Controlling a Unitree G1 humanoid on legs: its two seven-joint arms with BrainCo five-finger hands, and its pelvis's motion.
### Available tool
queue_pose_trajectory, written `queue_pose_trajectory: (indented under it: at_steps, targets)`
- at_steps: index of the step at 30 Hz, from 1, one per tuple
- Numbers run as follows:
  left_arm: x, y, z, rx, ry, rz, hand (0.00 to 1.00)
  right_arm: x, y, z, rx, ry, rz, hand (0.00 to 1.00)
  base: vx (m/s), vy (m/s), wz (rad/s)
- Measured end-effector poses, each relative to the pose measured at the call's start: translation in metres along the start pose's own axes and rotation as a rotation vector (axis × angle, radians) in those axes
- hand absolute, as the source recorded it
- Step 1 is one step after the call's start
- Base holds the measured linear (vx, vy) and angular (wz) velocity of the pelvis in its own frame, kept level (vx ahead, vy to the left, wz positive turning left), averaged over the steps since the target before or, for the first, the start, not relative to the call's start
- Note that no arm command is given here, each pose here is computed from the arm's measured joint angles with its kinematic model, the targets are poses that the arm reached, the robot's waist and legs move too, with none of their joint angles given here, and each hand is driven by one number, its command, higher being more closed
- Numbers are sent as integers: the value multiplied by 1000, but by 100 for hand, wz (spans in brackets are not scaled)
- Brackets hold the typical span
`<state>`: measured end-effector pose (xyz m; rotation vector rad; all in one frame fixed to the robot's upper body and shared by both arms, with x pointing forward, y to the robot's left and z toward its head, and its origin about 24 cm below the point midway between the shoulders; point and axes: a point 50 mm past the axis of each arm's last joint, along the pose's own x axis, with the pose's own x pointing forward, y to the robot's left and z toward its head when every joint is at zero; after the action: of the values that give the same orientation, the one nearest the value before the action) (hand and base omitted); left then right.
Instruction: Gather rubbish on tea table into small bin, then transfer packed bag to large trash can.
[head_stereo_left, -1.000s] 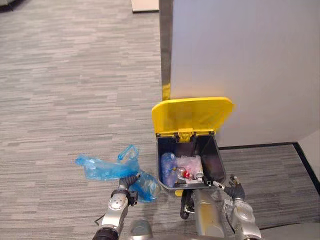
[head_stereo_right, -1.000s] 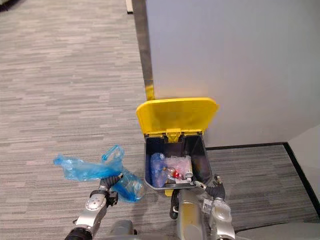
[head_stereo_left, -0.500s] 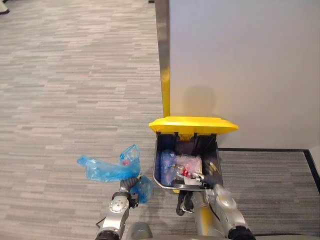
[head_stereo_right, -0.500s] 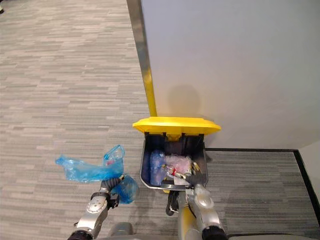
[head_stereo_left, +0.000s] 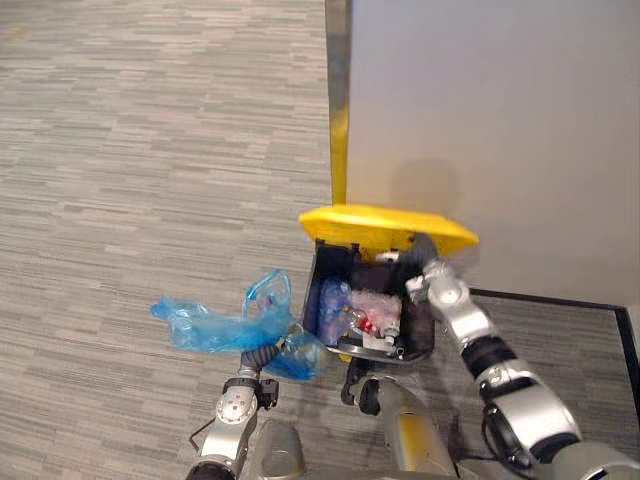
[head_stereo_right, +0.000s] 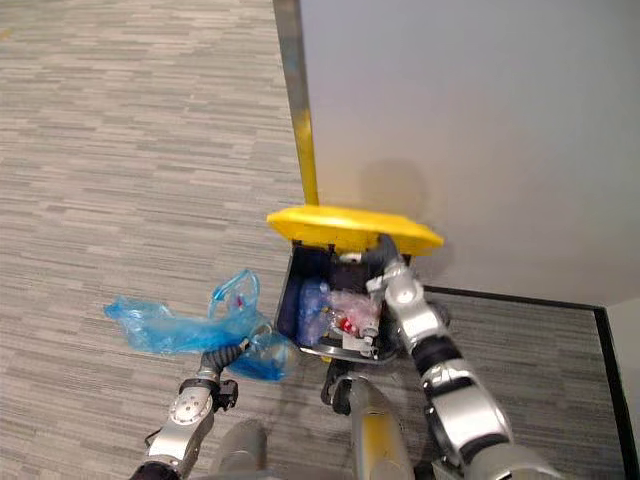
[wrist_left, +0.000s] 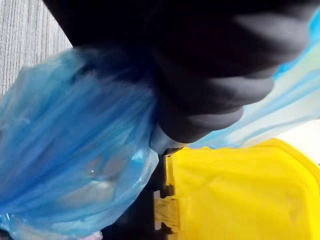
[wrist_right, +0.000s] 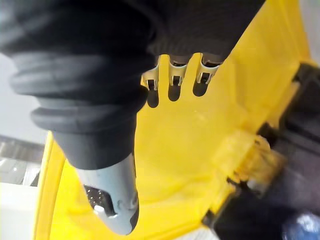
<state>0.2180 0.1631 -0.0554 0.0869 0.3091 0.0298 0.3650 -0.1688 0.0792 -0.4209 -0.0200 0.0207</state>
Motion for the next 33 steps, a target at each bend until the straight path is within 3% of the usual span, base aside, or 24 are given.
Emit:
queue_pose_trajectory:
  at_steps: [3,14,22,33]
  targets:
    - [9,10,12,16,-43,22,100,10,-27,10,-32,-13,-72,0,-56,-78,39]
    - [17,18,27,4,-92,22,100,21,-33,25,-34,-17,-84,0,19,0,7]
    - [21,-6,102,-46,-402,-98,100,24,-33,30,-38,-20,-82,0,1,41,5]
    - [18,-58,164,-9,-635,-341,100,34,-30,61,-54,-101,-69,0,0,0,0]
